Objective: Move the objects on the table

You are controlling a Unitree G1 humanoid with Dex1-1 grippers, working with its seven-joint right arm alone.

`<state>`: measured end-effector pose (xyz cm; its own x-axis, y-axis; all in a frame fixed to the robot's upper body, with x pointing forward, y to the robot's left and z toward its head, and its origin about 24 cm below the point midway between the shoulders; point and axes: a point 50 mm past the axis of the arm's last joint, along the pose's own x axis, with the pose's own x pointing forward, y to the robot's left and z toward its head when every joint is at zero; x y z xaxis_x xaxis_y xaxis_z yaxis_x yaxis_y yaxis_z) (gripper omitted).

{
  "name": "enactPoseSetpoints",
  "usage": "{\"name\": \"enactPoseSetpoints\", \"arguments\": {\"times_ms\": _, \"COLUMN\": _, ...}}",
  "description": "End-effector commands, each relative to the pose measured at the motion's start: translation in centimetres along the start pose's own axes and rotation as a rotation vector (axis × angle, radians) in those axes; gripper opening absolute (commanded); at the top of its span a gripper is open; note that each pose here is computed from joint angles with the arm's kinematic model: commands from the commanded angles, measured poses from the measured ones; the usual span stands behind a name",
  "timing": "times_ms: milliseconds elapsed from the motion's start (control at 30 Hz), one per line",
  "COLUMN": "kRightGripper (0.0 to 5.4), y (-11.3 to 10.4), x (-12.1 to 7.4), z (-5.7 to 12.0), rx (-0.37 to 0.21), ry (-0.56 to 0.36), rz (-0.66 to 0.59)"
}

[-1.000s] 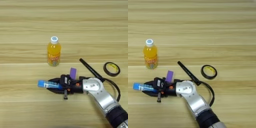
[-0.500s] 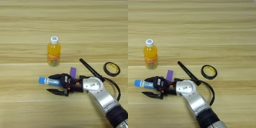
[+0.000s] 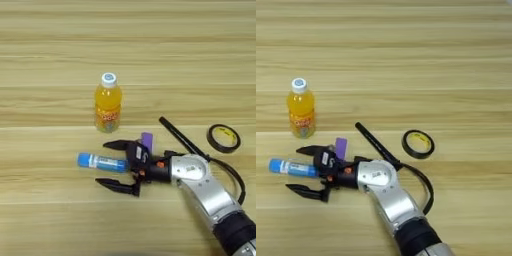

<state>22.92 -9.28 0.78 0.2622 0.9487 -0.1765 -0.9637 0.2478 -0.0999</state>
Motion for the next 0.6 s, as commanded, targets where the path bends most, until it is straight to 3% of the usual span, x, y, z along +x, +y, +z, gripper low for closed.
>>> {"name": "enactPoseSetpoints", "arguments": {"times_ms": 33, "kRightGripper": 4.92, "y": -2.0, "x": -0.4, "z": 3.7, "rx": -0.118, "ry": -0.180, "rz": -0.100}}
{"name": "enactPoseSetpoints", "arguments": {"times_ms": 167, "kRightGripper": 5.38, "y": -2.1, "x": -1.2, "z": 5.3, "rx": -0.164, "ry": -0.347, "rz": -0.172}}
{"name": "enactPoseSetpoints", "arguments": {"times_ms": 300, "kRightGripper": 5.38, "y": -2.4, "x": -3.0, "z": 7.6, "rx": -0.187, "ry": -0.606, "rz": -0.270}}
{"name": "enactPoseSetpoints", "arguments": {"times_ms": 500, "kRightGripper": 5.38, "y": -2.6, "x": -5.3, "z": 9.2, "rx": -0.123, "ry": -0.818, "rz": -0.300}}
{"name": "enactPoseSetpoints", "arguments": {"times_ms": 600, "kRightGripper": 5.38, "y": -3.7, "x": -6.8, "z": 10.0, "rx": -0.094, "ry": -0.960, "rz": -0.418}}
